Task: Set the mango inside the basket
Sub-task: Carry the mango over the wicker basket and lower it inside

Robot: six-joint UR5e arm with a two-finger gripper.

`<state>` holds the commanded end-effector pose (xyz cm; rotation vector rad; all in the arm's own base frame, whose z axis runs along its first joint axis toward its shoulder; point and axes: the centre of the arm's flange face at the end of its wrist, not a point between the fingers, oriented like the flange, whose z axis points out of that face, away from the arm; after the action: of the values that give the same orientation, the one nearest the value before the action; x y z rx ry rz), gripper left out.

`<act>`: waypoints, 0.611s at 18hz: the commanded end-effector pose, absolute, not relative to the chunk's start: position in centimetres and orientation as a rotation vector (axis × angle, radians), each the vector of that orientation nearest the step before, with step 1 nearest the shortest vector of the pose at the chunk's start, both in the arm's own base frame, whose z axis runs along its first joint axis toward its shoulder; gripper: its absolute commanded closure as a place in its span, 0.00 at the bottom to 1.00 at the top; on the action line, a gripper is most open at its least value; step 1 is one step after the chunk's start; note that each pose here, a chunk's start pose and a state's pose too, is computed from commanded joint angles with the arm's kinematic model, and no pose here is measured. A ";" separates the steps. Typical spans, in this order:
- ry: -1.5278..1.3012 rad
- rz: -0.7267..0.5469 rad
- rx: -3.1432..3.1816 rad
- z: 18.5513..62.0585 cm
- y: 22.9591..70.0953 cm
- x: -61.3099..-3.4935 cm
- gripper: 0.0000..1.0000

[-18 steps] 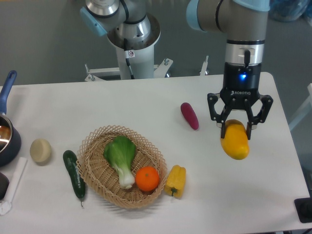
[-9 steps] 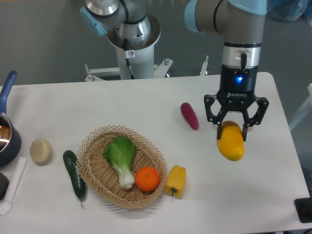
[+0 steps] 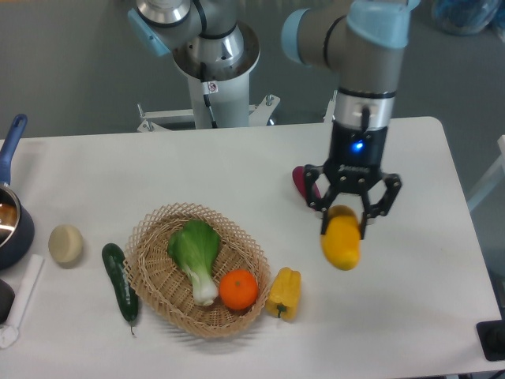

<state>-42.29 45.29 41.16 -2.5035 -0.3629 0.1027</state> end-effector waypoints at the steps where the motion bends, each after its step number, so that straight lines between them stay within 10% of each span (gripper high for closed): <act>1: -0.385 0.089 -2.515 40.7 46.1 -41.5 0.54; 11: -0.273 0.002 -2.684 34.6 52.5 -30.4 0.54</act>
<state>-30.42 52.46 34.65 -2.6844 -0.2728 0.0018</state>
